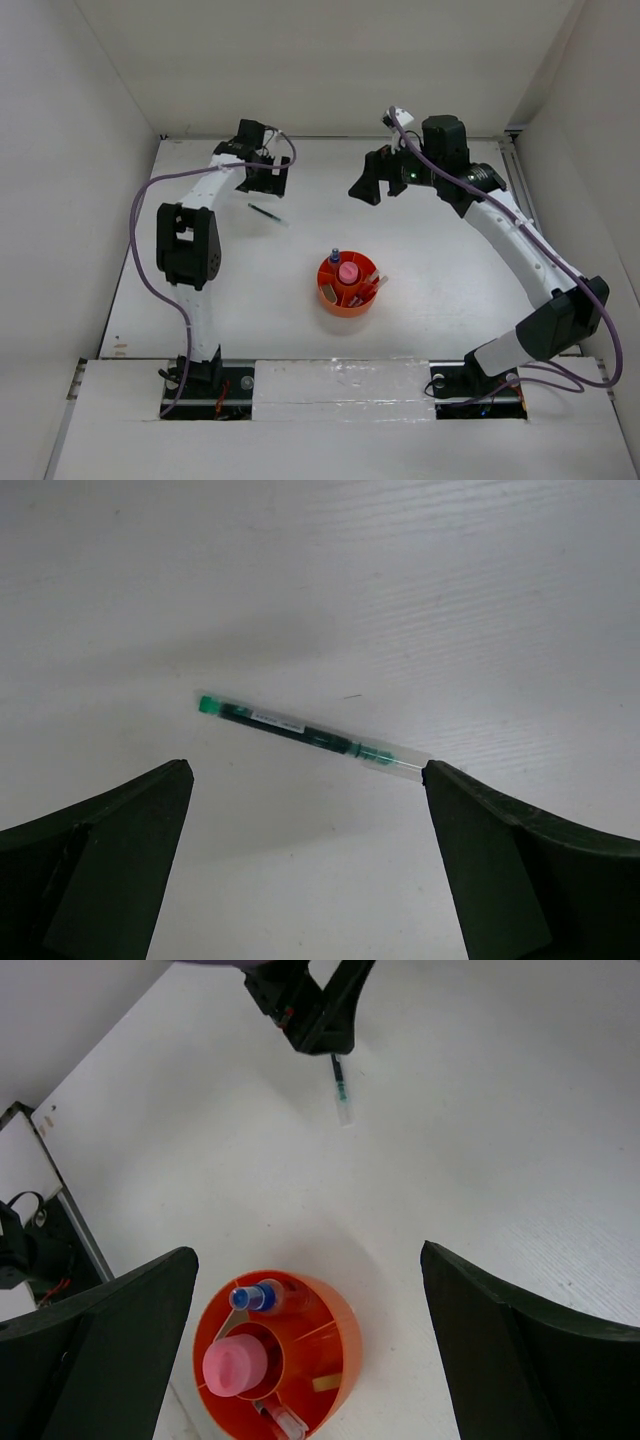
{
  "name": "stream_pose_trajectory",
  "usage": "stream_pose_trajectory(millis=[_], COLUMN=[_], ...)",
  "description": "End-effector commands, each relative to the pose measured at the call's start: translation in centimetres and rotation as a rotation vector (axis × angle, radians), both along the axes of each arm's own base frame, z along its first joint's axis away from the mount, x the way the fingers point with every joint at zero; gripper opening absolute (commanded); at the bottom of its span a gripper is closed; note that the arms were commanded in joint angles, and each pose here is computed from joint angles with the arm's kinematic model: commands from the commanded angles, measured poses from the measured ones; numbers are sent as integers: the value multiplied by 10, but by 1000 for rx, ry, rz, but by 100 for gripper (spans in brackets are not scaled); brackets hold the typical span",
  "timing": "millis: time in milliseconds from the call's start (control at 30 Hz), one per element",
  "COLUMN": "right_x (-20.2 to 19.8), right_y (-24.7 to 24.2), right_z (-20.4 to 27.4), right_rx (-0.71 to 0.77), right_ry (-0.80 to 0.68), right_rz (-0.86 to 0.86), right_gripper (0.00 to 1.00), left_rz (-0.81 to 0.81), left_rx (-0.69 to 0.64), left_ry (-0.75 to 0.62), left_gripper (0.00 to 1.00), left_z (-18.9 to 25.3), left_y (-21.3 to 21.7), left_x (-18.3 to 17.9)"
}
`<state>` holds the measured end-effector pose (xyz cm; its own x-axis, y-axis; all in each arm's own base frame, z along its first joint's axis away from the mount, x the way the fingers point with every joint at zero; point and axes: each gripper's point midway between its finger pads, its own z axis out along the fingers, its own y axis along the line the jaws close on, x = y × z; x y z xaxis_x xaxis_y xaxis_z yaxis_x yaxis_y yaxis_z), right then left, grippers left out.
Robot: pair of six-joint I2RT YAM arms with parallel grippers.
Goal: Sort the stationery into containers
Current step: Pick up the pen from the center of the board.
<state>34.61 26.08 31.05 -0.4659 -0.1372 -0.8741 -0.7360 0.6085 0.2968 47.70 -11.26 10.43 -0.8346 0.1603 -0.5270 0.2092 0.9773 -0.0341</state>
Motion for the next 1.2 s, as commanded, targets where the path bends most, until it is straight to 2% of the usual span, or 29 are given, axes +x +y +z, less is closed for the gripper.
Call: stream_pose_trajectory(millis=[0, 33, 100, 233, 267, 433, 700, 867, 1000, 1133, 1167], right_x=[-9, -9, -12, -20, -24, -35, -47, -56, -59, -58, -58], right_y=[-2, -2, -4, -5, -7, -16, -19, -10, -6, -7, -8], right_z=[23, 23, 21, 22, 34, 31, 24, 19, 19, 15, 10], right_rx=[29, 29, 30, 42, 58, 53, 54, 63, 64, 56, 52], right_ry=[-79, -79, -81, -94, -128, -134, -129, -110, -109, -103, -93], right_rz=[0, 0, 0, 12, 11, -5, -14, 27, 38, 30, 30], right_gripper=[99, 99, 99, 99, 99, 99, 100, 100, 100, 100, 100], left_rz=[-170, -161, -248, -310, -310, -362, -432, -454, -487, -520, -535], left_rx=[26, 27, -11, 54, 54, 107, 156, 130, 122, 114, 109], left_ry=[-150, -149, -127, -139, -139, -91, -184, -227, -228, -205, -195], left_gripper=[100, 100, 100, 100, 100, 100, 100, 99, 95, 95, 98], left_z=[41, 41, 33, 18, 18, -16, -5, 3, 8, -2, -3], left_y=[-15, -11, -18, -16, -16, -7, -7, -21, -24, -26, -27], left_x=[12, 14, 6, 6, 6, -10, -9, 4, 3, -2, -5])
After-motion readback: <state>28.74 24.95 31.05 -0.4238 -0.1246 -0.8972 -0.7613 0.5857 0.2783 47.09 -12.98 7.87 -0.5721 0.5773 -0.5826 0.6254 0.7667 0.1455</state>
